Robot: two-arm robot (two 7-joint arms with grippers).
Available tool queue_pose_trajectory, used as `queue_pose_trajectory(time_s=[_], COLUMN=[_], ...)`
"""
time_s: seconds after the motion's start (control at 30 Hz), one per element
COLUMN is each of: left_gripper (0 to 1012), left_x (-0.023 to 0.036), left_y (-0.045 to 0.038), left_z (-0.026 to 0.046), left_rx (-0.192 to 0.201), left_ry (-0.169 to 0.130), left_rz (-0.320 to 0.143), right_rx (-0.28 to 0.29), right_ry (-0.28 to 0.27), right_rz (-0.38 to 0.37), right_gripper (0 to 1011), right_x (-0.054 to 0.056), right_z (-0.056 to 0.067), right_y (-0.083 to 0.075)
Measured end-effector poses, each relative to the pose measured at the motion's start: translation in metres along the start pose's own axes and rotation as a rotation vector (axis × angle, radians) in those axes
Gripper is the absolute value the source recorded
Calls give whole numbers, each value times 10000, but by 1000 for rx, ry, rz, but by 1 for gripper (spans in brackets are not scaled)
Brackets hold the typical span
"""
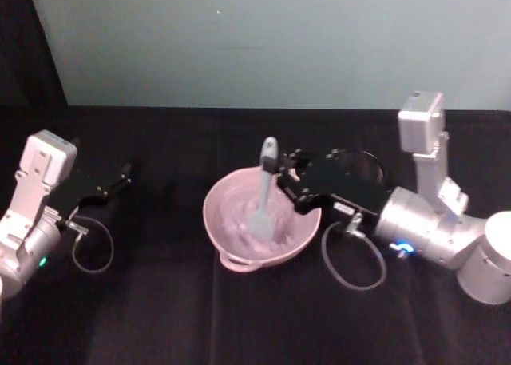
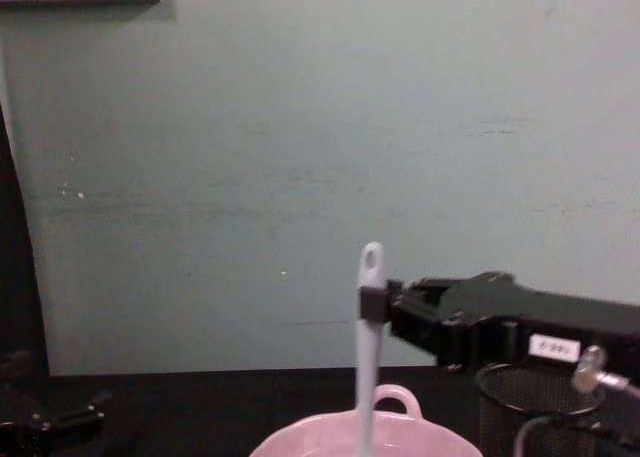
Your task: Use the one hand to pick up the spoon and stir the clear water in the bowl.
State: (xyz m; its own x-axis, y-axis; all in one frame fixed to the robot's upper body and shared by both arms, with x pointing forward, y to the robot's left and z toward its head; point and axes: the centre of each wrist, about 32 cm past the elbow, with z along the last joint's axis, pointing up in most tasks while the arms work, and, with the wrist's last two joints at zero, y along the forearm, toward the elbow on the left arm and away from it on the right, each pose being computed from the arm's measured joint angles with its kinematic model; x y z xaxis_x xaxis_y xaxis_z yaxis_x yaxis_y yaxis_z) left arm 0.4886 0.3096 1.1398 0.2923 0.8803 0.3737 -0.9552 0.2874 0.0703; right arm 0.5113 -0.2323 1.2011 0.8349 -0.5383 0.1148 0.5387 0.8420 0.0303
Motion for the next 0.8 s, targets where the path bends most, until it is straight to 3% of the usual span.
queue_pose_trajectory(time_s=[0.13,0.3,0.6,0.8], left_gripper=[1011,1011,1011,1011], left_x=[0,0,0,0], left_y=[0,0,0,0], left_z=[0,0,0,0], left_rx=[0,0,0,0], left_ry=[0,0,0,0], left_rz=[0,0,0,0], right_rx=[-3,10,34,20], right_ry=[44,62,-5,-48], right_rz=[40,39,-81,-159], right_gripper=[114,114,114,114], right_x=[-88,-89,24,140], right_z=[-45,-95,-203,-198], right_y=[140,312,473,396])
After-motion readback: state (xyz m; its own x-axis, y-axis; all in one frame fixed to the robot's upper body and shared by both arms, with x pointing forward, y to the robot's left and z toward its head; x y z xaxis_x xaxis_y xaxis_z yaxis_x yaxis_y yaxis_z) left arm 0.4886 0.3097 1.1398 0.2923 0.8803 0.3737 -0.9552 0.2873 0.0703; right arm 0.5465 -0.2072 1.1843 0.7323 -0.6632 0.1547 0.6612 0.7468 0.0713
